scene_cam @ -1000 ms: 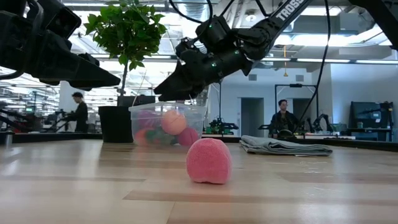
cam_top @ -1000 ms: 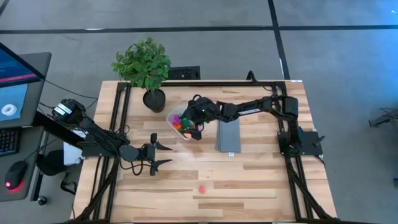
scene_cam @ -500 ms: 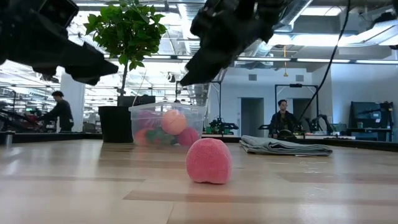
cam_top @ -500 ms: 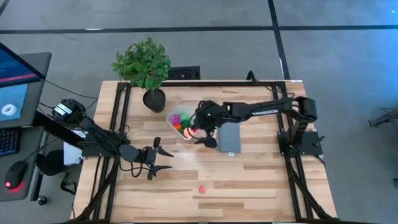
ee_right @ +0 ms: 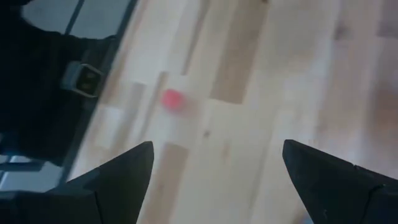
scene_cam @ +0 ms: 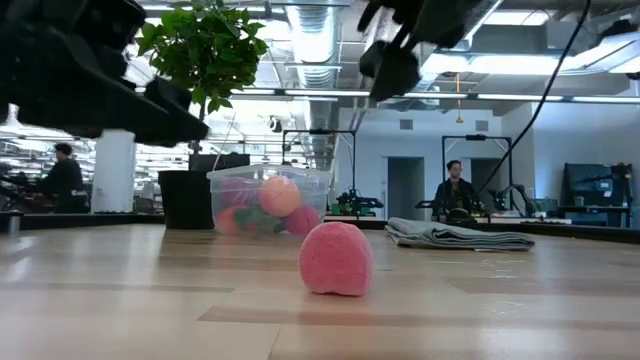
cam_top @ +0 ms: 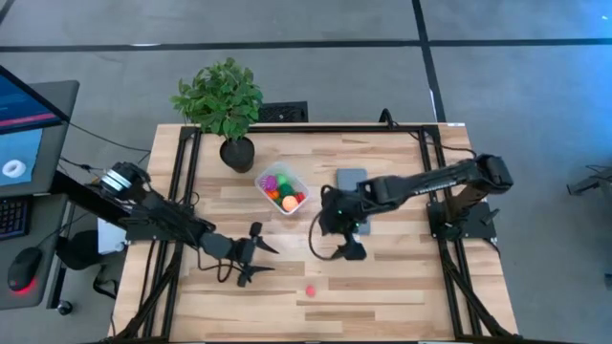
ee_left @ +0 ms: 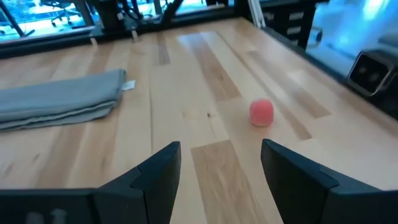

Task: Pick and placing Produce into tupperware
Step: Put the pink peach into the transparent bin

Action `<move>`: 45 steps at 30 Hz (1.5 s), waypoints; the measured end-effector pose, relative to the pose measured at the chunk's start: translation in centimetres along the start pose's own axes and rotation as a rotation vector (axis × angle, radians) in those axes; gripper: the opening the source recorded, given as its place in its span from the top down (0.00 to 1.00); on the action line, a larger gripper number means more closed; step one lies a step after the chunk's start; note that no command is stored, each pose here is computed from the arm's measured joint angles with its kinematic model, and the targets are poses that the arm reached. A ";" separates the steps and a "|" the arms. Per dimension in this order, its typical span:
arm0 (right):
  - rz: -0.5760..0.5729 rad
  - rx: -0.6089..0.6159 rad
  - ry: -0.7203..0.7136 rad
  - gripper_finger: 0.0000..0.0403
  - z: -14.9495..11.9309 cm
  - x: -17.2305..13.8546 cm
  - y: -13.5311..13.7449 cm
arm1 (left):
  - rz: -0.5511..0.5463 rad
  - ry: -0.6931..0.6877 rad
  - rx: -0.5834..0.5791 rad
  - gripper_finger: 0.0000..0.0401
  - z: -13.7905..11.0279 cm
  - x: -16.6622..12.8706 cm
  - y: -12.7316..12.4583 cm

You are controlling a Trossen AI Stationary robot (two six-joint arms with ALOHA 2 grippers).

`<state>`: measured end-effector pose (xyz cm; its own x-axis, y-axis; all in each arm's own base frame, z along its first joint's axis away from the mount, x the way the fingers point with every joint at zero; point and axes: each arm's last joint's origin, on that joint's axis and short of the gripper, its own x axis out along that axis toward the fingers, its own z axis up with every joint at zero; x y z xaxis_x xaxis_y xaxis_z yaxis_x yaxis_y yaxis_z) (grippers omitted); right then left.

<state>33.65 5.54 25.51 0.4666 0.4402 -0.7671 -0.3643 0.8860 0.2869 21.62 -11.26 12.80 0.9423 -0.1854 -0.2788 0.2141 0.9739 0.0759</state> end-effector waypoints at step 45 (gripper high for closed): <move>-0.416 -0.172 -0.649 0.06 -14.3 -1.9 14.0 | -0.150 0.132 0.040 0.47 3.7 8.5 -0.8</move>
<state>16.11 15.07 22.75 0.9498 0.1215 -0.2881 -0.1514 0.9849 -0.0837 30.40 -14.14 13.95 0.8579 -0.3064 -0.4125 0.3617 0.9303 0.0610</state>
